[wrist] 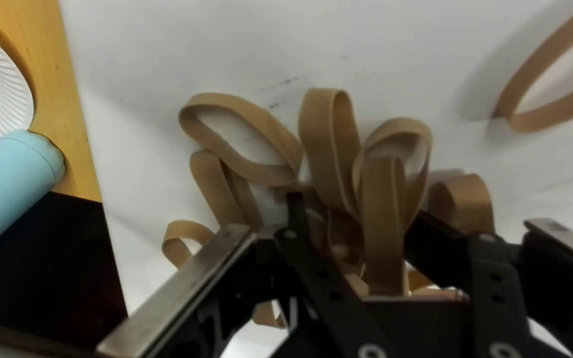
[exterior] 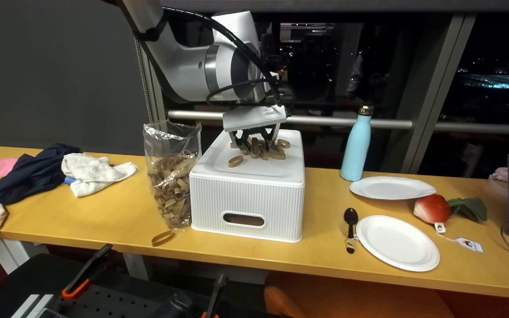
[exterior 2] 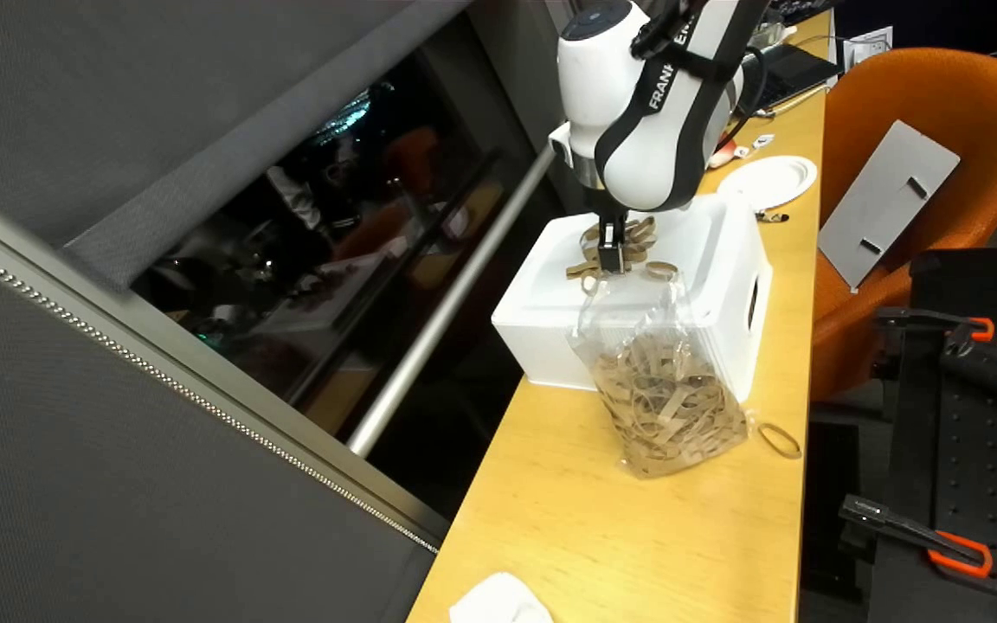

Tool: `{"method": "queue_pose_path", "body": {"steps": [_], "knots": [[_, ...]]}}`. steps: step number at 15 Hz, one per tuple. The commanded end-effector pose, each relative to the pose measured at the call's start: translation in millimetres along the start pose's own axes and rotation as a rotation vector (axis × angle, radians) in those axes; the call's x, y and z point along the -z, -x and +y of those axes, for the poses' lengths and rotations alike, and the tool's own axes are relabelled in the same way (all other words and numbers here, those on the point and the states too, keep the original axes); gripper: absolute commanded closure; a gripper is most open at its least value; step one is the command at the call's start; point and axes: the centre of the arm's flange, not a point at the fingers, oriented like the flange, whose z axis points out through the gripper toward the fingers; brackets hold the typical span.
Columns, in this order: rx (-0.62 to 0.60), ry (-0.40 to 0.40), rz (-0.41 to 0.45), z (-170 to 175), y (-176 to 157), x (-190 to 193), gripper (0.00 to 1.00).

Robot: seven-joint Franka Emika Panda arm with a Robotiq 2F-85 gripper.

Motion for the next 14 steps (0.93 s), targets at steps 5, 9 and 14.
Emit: {"method": "queue_pose_path", "body": {"steps": [5,9,14], "knots": [[0.003,-0.058,0.055,-18.0,-2.4,18.6,1.0],[0.026,-0.057,0.041,-35.1,-0.2,61.6,0.99],[0.046,-0.012,0.042,-38.9,-5.0,138.3,0.99]]}}
